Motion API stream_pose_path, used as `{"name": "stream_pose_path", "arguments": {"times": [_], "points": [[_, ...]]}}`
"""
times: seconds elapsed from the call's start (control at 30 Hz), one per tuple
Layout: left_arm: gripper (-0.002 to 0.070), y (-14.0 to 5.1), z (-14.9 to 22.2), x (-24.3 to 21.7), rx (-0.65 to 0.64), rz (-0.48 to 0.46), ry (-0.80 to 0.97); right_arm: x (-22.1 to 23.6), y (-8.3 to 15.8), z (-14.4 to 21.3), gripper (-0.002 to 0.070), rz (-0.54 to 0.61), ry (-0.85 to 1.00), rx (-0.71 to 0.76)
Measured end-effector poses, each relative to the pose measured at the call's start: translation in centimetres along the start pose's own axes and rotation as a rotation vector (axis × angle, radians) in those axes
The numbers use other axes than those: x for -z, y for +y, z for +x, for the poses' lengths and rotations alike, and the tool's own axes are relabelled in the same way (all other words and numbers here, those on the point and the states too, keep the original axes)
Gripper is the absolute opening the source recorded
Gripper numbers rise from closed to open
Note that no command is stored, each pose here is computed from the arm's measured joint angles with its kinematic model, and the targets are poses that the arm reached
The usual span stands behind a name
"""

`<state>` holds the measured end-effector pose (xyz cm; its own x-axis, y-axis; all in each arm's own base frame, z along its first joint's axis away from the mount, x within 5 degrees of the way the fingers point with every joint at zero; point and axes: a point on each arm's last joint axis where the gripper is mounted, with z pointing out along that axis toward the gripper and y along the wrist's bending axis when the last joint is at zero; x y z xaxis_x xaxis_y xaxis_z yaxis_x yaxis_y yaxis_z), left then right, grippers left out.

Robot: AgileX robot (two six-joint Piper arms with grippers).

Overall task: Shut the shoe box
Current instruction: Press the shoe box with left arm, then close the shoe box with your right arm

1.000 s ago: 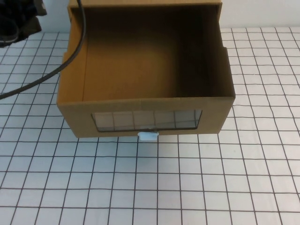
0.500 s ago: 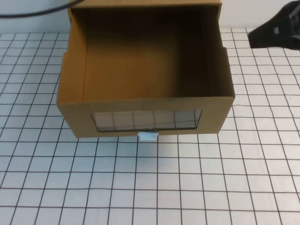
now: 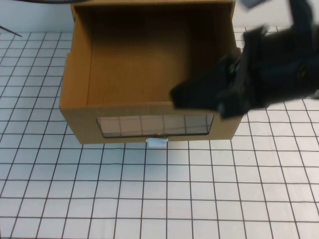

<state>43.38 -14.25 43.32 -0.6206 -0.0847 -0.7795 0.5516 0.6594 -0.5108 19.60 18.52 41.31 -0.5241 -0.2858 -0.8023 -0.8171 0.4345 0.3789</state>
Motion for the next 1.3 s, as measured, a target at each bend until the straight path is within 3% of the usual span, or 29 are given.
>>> {"name": "stream_pose_path", "arguments": {"times": [0.3, 0.5, 0.73, 1.3], "points": [[-0.0005, 0.1, 1.9, -3.2, -0.012, -0.015, 0.091, -3.7, 4.7, 3.2, -0.0013, -0.172, 0.115, 0.112], [-0.0005, 0.6, 2.0, -3.5, -0.007, -0.035, 0.094, -7.1, 6.1, 6.6, -0.0013, -0.141, 0.053, 0.198], [-0.0005, 0.9, 2.1, -3.4, -0.026, -0.069, 0.106, -11.1, 3.8, 9.9, -0.0013, 0.006, 0.052, 0.214], [-0.0005, 1.3, 2.5, -4.1, -0.005, -0.053, 0.126, -14.8, 0.7, 10.4, -0.0013, 0.205, -0.013, 0.237]]}}
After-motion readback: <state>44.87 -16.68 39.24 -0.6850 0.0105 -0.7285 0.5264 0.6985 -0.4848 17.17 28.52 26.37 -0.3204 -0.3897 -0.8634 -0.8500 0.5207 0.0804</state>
